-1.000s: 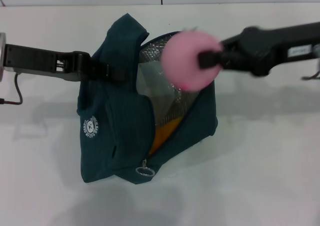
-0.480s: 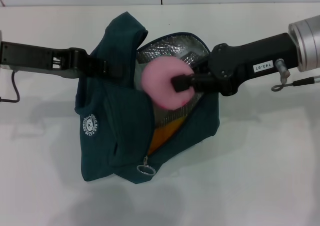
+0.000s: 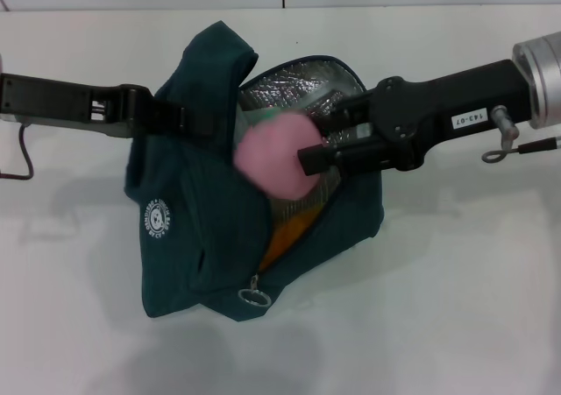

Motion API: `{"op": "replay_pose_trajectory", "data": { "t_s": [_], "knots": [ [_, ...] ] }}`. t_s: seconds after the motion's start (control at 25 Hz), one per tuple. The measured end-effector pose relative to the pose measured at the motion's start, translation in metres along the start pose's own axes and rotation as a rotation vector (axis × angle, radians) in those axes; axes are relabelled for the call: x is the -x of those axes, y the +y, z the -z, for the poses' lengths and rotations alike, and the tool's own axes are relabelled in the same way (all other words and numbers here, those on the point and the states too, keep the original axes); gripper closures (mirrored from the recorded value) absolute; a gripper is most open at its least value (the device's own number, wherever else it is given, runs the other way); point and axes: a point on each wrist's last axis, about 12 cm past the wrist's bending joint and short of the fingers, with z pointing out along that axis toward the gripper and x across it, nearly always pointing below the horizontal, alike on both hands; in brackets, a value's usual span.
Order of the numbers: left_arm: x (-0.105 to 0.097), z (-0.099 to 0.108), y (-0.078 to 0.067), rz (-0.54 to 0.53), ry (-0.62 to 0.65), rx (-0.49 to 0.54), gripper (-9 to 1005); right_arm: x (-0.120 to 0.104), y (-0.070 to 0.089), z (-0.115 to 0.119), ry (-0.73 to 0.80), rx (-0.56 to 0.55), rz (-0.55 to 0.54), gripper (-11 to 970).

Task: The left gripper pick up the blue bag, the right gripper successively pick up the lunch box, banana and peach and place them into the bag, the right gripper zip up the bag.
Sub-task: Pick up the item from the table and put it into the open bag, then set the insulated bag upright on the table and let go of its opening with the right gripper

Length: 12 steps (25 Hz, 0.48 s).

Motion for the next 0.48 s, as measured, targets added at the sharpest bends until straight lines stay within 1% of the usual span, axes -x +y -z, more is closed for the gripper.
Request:
{"op": "replay_pose_trajectory", "data": {
  "t_s": [0.16, 0.28, 0.4, 0.48],
  "knots": [
    [-0.001, 0.0, 0.0, 0.002, 0.0, 0.001, 954, 0.0, 0.001, 0.004, -0.035, -0.002, 0.001, 483],
    [-0.001, 0.001, 0.0, 0.002, -0.001, 0.001, 954, 0.0, 0.001, 0.013, -0.075, -0.011, -0.007, 418],
    [-0.001, 0.001, 0.001, 0.002, -0.003, 0.002, 954, -0.004, 0.004, 0.03, -0.147, -0.024, -0.025, 303],
    [-0.001, 0.001, 0.001, 0.002, -0.003, 0.002, 954, -0.009, 0.006, 0.041, -0.199, -0.039, -0.055, 227]
  ]
}}
